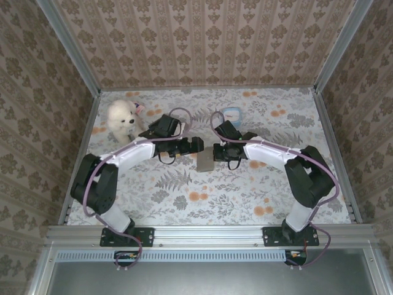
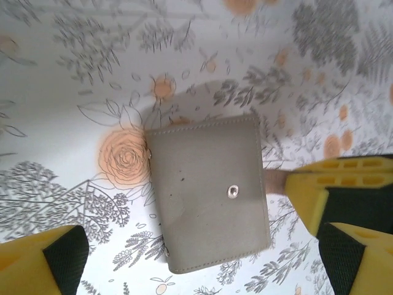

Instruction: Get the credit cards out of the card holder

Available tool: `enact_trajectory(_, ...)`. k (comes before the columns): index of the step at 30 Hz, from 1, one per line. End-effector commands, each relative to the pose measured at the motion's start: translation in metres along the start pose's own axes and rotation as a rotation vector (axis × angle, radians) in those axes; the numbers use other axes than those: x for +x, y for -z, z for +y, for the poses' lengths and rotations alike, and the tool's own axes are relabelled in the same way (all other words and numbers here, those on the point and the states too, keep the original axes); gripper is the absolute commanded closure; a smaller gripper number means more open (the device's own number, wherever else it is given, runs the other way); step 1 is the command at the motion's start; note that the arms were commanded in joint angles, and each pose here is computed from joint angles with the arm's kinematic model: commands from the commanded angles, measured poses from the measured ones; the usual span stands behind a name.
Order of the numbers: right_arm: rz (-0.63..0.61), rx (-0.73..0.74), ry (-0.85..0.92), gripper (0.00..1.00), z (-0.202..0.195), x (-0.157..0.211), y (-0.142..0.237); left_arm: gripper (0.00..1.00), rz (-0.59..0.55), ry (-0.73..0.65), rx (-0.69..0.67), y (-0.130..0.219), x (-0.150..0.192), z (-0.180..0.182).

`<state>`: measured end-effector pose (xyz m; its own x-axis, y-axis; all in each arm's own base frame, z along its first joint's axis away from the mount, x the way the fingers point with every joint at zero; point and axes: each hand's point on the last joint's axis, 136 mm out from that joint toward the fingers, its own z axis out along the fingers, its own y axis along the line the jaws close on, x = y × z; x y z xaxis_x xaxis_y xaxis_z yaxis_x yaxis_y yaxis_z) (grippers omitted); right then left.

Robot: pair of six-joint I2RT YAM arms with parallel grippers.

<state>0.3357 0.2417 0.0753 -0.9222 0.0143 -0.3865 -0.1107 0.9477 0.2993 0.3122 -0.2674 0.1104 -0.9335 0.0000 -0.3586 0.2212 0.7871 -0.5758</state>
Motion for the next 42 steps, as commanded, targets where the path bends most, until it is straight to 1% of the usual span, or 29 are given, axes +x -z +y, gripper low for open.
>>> enact_trajectory(1,-0.013,-0.046,0.121,0.92,0.019,-0.003,0.031,0.0,-0.067,0.03,-0.046,0.017,-0.005,0.019)
enact_trajectory(4,-0.004,-0.1,0.13,0.92,0.032,-0.001,0.04,0.0,-0.101,0.051,-0.037,0.032,-0.007,0.024)
enact_trajectory(6,-0.005,-0.132,0.123,0.92,0.041,-0.003,0.045,0.0,-0.11,0.056,-0.04,0.04,-0.001,0.029)
enact_trajectory(7,-0.007,-0.149,0.119,0.92,0.046,-0.005,0.046,0.0,-0.13,0.08,-0.05,0.046,-0.004,0.039)
enact_trajectory(9,-0.015,-0.194,0.101,0.92,0.055,-0.008,0.047,0.0,-0.147,0.099,-0.047,0.053,-0.002,0.048)
enact_trajectory(13,-0.018,-0.254,0.069,0.92,0.069,-0.015,0.037,0.0,-0.163,0.128,-0.037,0.064,0.005,0.058)
enact_trajectory(18,-0.01,-0.244,0.037,0.92,0.07,-0.02,0.025,0.0,-0.165,0.118,-0.01,0.071,0.011,0.055)
enact_trajectory(22,-0.007,-0.21,-0.001,0.92,0.055,-0.017,0.023,0.0,-0.164,0.115,0.035,0.069,0.011,0.047)
enact_trajectory(25,0.009,-0.166,-0.029,0.92,0.034,-0.011,0.022,0.0,-0.159,0.117,0.075,0.063,0.011,0.041)
enact_trajectory(29,0.027,-0.081,-0.053,0.92,-0.001,-0.008,0.02,0.0,-0.118,0.091,0.148,0.048,0.011,0.026)
enact_trajectory(32,0.025,-0.036,-0.079,0.91,-0.023,-0.01,0.018,0.05,-0.066,0.093,0.178,0.036,0.011,0.017)
enact_trajectory(35,0.019,-0.023,-0.085,0.91,-0.035,-0.016,0.014,0.13,-0.012,0.103,0.119,0.023,0.012,0.019)
enact_trajectory(38,0.026,-0.01,-0.075,0.91,-0.043,-0.024,0.009,0.24,0.007,0.11,0.108,0.011,0.006,0.017)
enact_trajectory(40,0.031,-0.013,-0.07,0.91,-0.045,-0.027,0.006,0.29,0.018,0.122,0.118,0.004,0.004,0.011)
enact_trajectory(42,0.041,-0.013,-0.072,0.91,-0.047,-0.026,0.002,0.32,0.026,0.127,0.114,-0.004,0.007,0.005)
